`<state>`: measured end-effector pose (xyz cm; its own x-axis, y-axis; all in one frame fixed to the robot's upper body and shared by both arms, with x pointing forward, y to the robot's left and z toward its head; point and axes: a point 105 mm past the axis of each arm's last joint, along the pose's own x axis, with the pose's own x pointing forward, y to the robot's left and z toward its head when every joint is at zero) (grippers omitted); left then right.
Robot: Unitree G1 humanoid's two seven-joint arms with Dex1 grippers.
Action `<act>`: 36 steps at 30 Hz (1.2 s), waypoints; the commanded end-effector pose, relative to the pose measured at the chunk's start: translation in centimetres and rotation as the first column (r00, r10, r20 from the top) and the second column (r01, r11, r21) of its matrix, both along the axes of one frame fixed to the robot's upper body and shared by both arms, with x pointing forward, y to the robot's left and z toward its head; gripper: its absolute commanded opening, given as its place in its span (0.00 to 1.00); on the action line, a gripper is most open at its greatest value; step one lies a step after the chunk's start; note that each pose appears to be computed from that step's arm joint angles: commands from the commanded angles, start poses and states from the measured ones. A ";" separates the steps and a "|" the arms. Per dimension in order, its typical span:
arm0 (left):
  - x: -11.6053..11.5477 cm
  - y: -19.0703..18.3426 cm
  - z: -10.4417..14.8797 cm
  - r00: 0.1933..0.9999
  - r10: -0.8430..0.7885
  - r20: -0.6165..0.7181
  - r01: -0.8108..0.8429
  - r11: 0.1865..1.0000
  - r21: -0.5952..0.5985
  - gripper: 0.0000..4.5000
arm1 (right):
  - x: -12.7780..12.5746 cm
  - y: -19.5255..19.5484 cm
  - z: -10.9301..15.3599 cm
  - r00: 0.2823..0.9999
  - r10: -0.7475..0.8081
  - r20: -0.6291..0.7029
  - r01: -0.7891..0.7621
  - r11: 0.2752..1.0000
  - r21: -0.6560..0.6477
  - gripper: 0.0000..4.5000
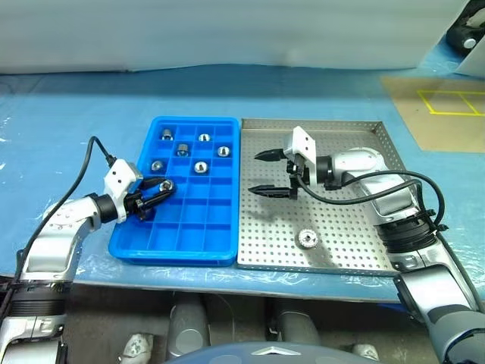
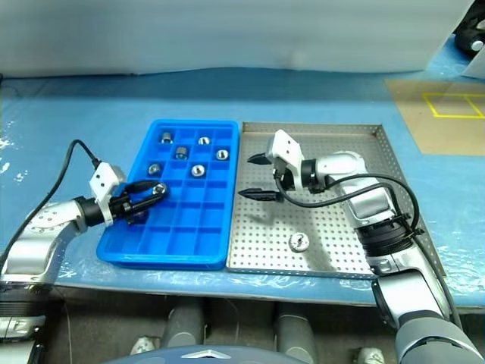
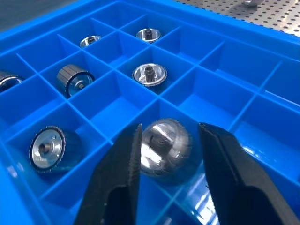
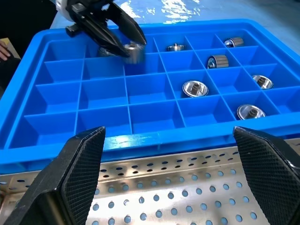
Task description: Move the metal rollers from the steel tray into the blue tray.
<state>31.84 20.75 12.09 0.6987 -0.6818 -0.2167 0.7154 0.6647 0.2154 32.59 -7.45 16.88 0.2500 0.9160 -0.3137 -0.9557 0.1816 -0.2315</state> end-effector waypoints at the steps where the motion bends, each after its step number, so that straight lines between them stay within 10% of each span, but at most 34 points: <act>1: 0.7 -0.5 0.5 0.999 -0.010 0.048 0.010 1.000 0.013 0.37 | -0.3 -0.2 1.2 0.999 0.006 0.040 -0.007 1.000 0.023 1.00; 9: 1.0 -1.0 0.8 0.997 -0.042 0.060 0.043 0.999 -0.013 0.46 | -0.4 -0.7 1.1 0.999 -0.024 0.042 0.024 1.000 0.019 1.00; 22: 5.0 -6.6 9.4 0.945 -0.129 0.301 0.172 0.978 -0.121 0.56 | -0.4 -1.9 1.5 0.994 -0.094 0.058 0.093 0.995 0.028 1.00; 36: 9.4 -18.3 7.1 0.889 -0.403 0.220 0.419 0.907 -0.034 0.56 | -2.2 -7.7 3.2 0.917 -0.382 0.116 0.379 0.924 0.048 1.00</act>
<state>41.18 3.10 18.22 0.3928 -0.9188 -0.0394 0.8833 0.3651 0.2942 30.99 -14.78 18.34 0.5841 0.7606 -0.2834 -0.8085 0.5143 -0.2859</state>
